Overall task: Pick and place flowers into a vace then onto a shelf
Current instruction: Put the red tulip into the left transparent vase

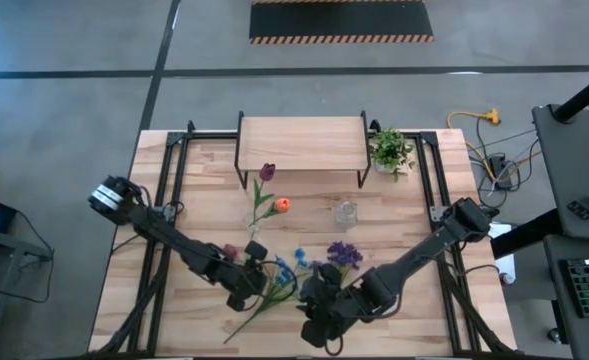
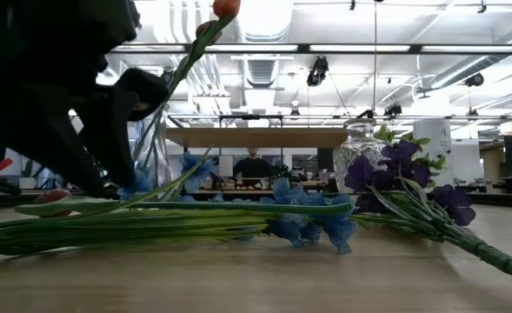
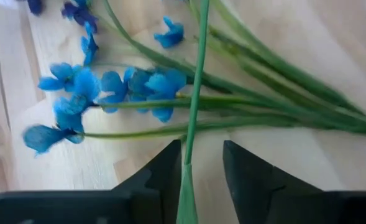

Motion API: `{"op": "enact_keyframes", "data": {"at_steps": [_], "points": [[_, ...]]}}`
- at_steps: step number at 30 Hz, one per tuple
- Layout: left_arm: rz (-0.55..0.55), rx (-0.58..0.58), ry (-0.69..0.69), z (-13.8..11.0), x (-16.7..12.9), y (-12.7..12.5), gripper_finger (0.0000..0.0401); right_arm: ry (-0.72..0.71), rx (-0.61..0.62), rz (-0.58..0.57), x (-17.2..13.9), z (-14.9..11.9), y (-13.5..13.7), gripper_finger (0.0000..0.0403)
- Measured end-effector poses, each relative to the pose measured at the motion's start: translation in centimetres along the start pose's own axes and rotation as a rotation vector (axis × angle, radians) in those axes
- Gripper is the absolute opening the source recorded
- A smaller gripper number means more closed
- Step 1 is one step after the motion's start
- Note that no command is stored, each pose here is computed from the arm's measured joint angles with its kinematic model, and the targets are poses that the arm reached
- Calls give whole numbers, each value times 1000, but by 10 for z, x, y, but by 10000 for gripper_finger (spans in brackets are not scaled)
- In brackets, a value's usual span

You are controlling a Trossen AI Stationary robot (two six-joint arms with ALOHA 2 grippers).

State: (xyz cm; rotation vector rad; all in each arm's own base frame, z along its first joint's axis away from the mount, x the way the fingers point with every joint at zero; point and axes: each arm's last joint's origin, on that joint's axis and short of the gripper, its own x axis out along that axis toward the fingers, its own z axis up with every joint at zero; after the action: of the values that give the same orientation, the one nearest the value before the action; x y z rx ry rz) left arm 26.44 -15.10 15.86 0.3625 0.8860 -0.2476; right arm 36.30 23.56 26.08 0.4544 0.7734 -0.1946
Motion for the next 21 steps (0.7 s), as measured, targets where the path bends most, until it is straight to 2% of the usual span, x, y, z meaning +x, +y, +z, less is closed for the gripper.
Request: {"op": "enact_keyframes", "data": {"at_steps": [13, 16, 21], "points": [[15, 2, 70, -9, 16, 2, 108, -5, 12, -1, -1, -1, 1, 69], [15, 12, 93, -12, 16, 3, 88, -4, 10, 0, -1, -2, 2, 71], [9, 53, 142, -16, 11, 4, 29, -2, 7, -3, -1, -2, 1, 64]]}}
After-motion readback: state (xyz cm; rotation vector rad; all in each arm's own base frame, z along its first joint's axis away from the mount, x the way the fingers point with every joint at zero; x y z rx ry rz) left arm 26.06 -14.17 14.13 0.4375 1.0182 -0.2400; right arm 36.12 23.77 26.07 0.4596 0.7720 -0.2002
